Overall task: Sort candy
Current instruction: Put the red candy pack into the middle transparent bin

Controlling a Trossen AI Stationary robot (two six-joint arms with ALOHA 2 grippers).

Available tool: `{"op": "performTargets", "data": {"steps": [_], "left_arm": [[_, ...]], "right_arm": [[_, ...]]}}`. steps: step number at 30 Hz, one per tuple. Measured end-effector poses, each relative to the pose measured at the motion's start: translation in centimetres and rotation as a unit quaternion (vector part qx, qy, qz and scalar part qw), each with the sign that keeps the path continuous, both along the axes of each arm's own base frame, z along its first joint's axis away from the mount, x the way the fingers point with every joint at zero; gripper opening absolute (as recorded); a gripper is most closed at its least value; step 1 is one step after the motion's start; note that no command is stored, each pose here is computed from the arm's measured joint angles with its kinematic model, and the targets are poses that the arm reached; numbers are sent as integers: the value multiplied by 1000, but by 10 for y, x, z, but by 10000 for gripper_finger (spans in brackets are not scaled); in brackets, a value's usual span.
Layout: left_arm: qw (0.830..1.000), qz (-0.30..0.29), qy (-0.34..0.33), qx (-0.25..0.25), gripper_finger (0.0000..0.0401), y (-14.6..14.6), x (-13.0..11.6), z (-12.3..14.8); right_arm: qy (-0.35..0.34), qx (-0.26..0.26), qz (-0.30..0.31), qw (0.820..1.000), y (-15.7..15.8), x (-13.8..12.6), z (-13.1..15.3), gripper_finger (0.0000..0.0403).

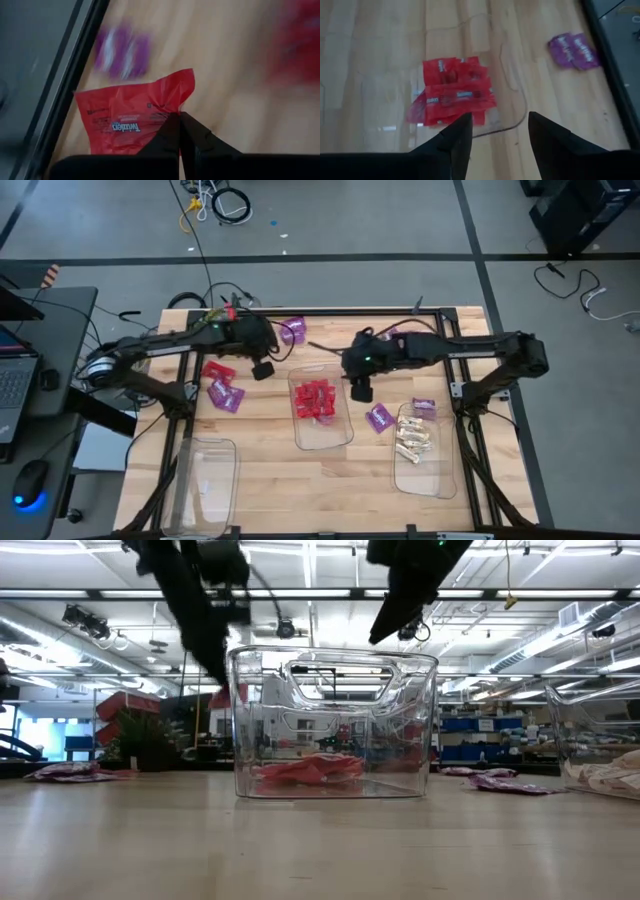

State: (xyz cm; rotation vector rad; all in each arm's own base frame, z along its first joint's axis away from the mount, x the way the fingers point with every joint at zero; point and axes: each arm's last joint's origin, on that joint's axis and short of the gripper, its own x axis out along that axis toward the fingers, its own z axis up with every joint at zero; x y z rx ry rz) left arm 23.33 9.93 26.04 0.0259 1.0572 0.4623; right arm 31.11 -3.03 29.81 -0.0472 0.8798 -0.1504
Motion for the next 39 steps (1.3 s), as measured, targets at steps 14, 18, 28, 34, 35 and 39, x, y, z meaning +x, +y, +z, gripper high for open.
{"op": "performTargets", "data": {"steps": [14, 18, 28, 34, 35, 39], "left_arm": [[936, -303, -165, -74, 0, -64, 58, 6], [935, -312, -144, -91, 2, -76, 72, -8], [953, -265, -103, -103, 70, -92, 76, -19], [973, -199, -72, -93, 109, -90, 71, -12], [976, -187, -65, -87, 112, -89, 70, -10], [989, -116, -32, -87, 110, -83, 64, -5]], "right_arm": [[-37, 1, -19, 999, -3, -24, -3, 176], [-29, 4, -22, 999, -3, -23, -10, 174], [-34, 3, -21, 999, -3, -23, -12, 174], [-34, 1, -18, 999, -3, -22, -12, 176], [-34, 0, -18, 999, -3, -22, -12, 176], [-34, -5, -12, 999, -3, -22, -12, 174]]}}
